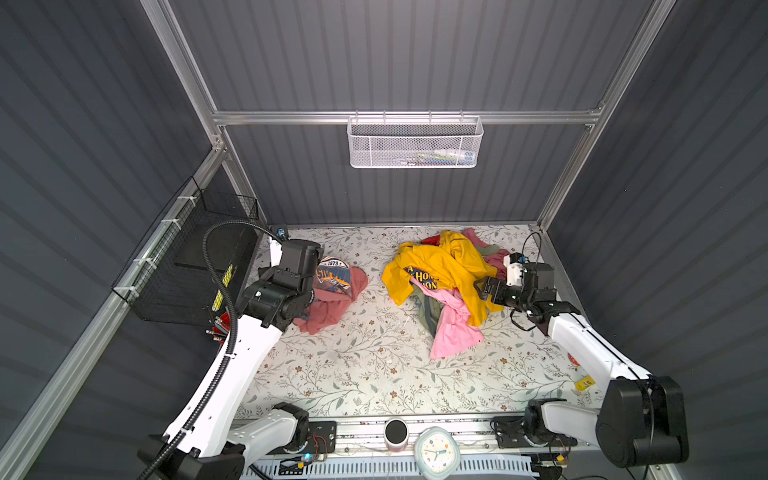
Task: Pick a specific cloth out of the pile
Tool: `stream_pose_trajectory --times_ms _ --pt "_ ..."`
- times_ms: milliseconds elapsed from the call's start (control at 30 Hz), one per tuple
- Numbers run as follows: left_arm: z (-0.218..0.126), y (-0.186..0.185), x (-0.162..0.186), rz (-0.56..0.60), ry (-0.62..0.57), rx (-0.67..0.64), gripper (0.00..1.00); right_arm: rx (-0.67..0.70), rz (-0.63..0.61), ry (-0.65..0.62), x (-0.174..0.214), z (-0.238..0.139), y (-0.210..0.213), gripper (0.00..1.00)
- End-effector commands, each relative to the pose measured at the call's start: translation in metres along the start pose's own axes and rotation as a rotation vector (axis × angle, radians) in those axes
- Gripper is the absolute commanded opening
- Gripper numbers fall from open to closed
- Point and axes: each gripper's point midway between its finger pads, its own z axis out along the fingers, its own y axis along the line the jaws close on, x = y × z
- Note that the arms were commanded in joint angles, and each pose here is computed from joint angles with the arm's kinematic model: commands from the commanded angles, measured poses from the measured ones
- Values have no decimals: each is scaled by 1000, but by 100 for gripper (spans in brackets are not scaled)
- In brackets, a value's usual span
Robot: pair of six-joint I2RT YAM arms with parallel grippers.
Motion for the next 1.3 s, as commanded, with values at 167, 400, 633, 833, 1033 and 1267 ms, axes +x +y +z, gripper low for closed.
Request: stream_pose_trajectory --times_ms 167,400,633,833,1033,1267 --pt "25 -50 32 45 140 116 0 -13 -13 -18 -9 -8 7 99" --pt "41 -99 60 81 226 202 0 -5 -14 -12 -6 -9 5 98" --pt "49 -153 92 162 317 296 0 -8 -11 -8 -5 -6 6 98" --pt "61 -191 122 168 405 383 0 -8 -17 -2 -3 -6 6 98" --pt "83 -211 143 218 435 363 0 -1 -20 1 -1 -7 5 98" --pt "101 -237 173 239 507 393 0 10 -25 -2 1 -9 3 98"
